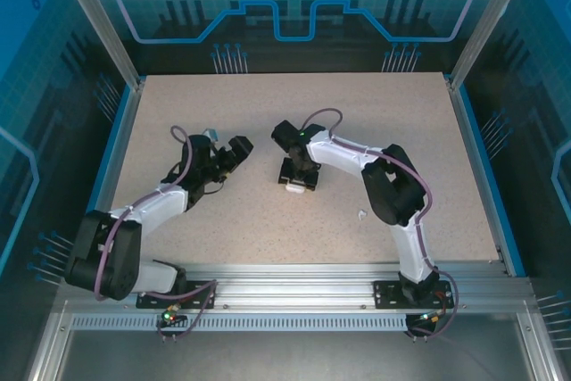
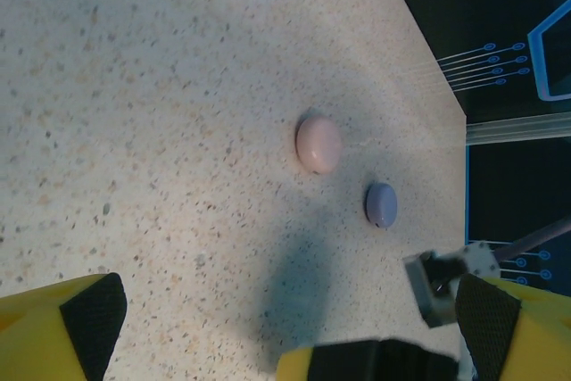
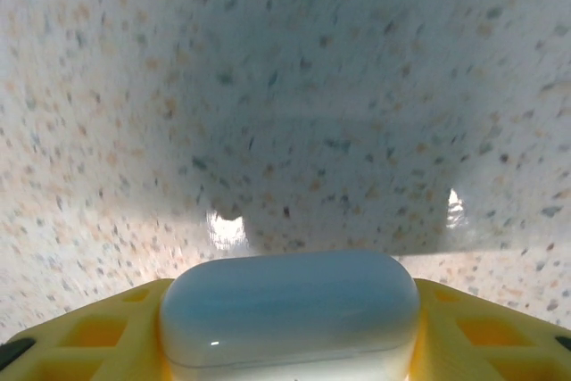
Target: Insert the wireless bluetooth earbuds into the charging case
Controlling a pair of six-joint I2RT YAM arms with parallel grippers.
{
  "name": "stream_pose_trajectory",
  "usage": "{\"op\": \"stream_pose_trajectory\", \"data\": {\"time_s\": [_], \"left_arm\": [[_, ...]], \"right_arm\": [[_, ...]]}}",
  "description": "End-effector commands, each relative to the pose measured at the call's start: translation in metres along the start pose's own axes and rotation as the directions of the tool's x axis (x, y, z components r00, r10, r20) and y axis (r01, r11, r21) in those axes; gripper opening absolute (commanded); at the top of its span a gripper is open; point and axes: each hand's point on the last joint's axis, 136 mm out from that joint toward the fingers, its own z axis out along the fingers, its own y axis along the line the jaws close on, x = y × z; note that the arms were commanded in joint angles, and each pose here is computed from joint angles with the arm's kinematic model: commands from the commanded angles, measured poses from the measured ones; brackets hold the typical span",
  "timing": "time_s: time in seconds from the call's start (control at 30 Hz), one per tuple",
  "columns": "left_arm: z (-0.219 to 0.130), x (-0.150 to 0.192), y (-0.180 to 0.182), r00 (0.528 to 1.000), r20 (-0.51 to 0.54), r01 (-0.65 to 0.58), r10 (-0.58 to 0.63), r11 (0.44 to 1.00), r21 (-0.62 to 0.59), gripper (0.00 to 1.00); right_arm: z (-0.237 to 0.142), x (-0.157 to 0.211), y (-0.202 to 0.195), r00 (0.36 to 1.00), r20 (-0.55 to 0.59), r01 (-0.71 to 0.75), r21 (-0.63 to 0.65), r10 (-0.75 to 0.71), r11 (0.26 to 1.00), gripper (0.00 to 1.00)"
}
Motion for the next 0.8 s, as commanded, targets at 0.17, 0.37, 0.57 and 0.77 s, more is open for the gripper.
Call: {"op": "stream_pose_trajectory", "data": {"time_s": [0.17, 0.37, 0.57, 0.77], "left_arm": [[0.01, 0.018, -0.009, 1.0, -0.017, 0.027, -0.025, 0.993, 0.118, 0.99], [0.024, 0.048, -0.022, 0.994, -0.105, -0.01, 0.03, 0.982, 0.188, 0.91], [0.036, 0.076, -0.03, 0.987, -0.126, -0.07, 0.104, 0.966, 0.251, 0.73], [0.052, 0.099, -0.035, 0.98, -0.12, -0.12, 0.16, 0.95, 0.289, 0.69]], "right_arm": [[0.002, -0.015, -0.009, 0.981, -0.061, -0.185, 0.0, 0.185, 0.983, 0.53], [-0.007, -0.031, -0.002, 0.969, -0.065, -0.242, -0.044, 0.239, 0.969, 0.52], [-0.014, -0.044, 0.003, 0.959, -0.075, -0.28, -0.082, 0.274, 0.957, 0.52], [-0.014, -0.046, 0.003, 0.951, -0.095, -0.305, -0.101, 0.296, 0.947, 0.52]]}}
